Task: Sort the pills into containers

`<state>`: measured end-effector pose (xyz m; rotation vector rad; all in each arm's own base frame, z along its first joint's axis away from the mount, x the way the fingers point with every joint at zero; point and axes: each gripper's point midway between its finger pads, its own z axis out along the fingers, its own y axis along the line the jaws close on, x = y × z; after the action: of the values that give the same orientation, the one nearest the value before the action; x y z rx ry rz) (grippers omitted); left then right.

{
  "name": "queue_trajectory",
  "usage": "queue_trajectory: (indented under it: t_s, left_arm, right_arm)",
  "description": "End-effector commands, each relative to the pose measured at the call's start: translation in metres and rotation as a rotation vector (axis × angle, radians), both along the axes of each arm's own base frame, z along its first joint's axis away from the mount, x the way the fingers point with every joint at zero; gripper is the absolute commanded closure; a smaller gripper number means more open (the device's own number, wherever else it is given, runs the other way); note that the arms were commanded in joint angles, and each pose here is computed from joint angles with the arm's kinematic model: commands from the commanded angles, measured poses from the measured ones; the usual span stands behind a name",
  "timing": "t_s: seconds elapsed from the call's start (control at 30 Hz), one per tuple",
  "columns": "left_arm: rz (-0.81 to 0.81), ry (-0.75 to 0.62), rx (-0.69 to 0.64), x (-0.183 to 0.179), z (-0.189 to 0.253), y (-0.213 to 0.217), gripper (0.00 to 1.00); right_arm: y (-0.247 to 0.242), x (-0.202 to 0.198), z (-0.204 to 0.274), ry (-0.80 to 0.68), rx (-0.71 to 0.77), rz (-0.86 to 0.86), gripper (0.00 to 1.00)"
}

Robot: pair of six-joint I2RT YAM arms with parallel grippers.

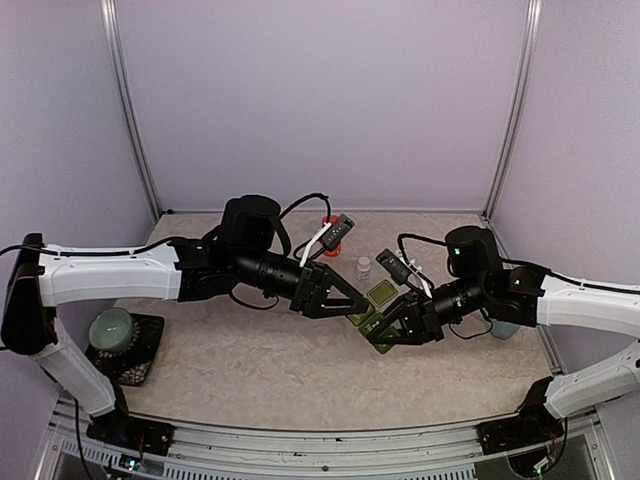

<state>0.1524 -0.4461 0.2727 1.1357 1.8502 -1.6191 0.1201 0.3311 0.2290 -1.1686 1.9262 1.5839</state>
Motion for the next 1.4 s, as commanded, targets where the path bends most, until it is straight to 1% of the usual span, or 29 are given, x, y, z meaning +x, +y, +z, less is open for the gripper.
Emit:
queue_trajectory:
  t_s: [0.0,0.1,0.23,0.33,0.5,0.57,0.67,0.73,0.77,0.8,0.87,0.9,0.93,0.97,1.0,1.07,1.17,1.37]
  left_arm:
    - [-0.067,0.003,0.05,-0.011,-0.014,-0.01,0.4]
    - [-0.071,0.007,0.069,-0.012,-0.021,-0.014,0.44]
    - [-0.06,-0.003,0.065,-0.01,-0.019,-0.015,0.49]
    - [-0.062,-0.005,0.062,-0.01,-0.017,-0.016,0.56]
    - [-0.067,0.001,0.068,-0.01,-0.021,-0.018,0.71]
    - [-0.068,0.004,0.071,-0.01,-0.022,-0.018,0.75]
    - [-0.07,0.006,0.07,-0.01,-0.022,-0.019,0.78]
    - [-0.067,0.006,0.072,-0.009,-0.023,-0.019,0.78]
    - [-0.065,0.006,0.071,-0.009,-0.022,-0.019,0.78]
    - [-0.061,0.008,0.073,-0.008,-0.023,-0.018,0.78]
    - [-0.044,0.012,0.076,-0.004,-0.024,-0.017,0.78]
    - [-0.033,0.015,0.08,-0.001,-0.026,-0.017,0.78]
    - [-0.019,0.018,0.085,0.003,-0.028,-0.015,0.78]
    - [-0.001,0.024,0.088,0.007,-0.029,-0.013,0.78]
    - [0.015,0.031,0.089,0.011,-0.031,-0.011,0.78]
    - [0.046,0.048,0.086,0.019,-0.034,-0.006,0.77]
    - [0.105,0.075,0.095,0.031,-0.042,0.003,0.77]
    - [0.219,0.134,0.101,0.057,-0.058,0.02,0.77]
  right_arm:
    - [0.003,0.0,0.007,-0.007,0.024,0.017,0.97]
    - [0.004,0.0,0.006,-0.005,0.021,0.018,0.97]
    - [0.005,0.002,0.004,0.0,0.014,0.017,0.96]
    - [0.006,0.002,0.002,0.005,0.006,0.019,0.96]
    - [0.006,0.003,0.002,0.002,0.007,0.022,0.93]
    - [0.006,0.003,0.002,0.002,0.007,0.021,0.93]
    - [0.006,0.002,0.002,0.002,0.007,0.025,0.91]
    - [0.006,0.002,0.002,0.001,0.005,0.024,0.88]
    - [0.006,0.002,0.002,0.0,0.005,0.026,0.85]
    - [0.006,0.002,0.002,-0.001,0.004,0.026,0.8]
    - [0.005,0.002,0.003,-0.002,0.004,0.027,0.69]
    - [0.005,0.003,0.003,-0.001,0.004,0.024,0.61]
    - [0.004,0.003,0.002,-0.002,0.001,0.021,0.57]
    - [0.004,0.005,0.002,-0.003,-0.002,0.014,0.48]
    - [0.003,0.007,0.001,-0.003,-0.01,0.005,0.42]
    - [0.0,0.013,-0.001,-0.007,-0.027,-0.023,0.33]
    - [-0.007,0.024,-0.003,-0.014,-0.049,-0.079,0.23]
    - [-0.032,0.062,-0.003,-0.006,-0.092,-0.262,0.14]
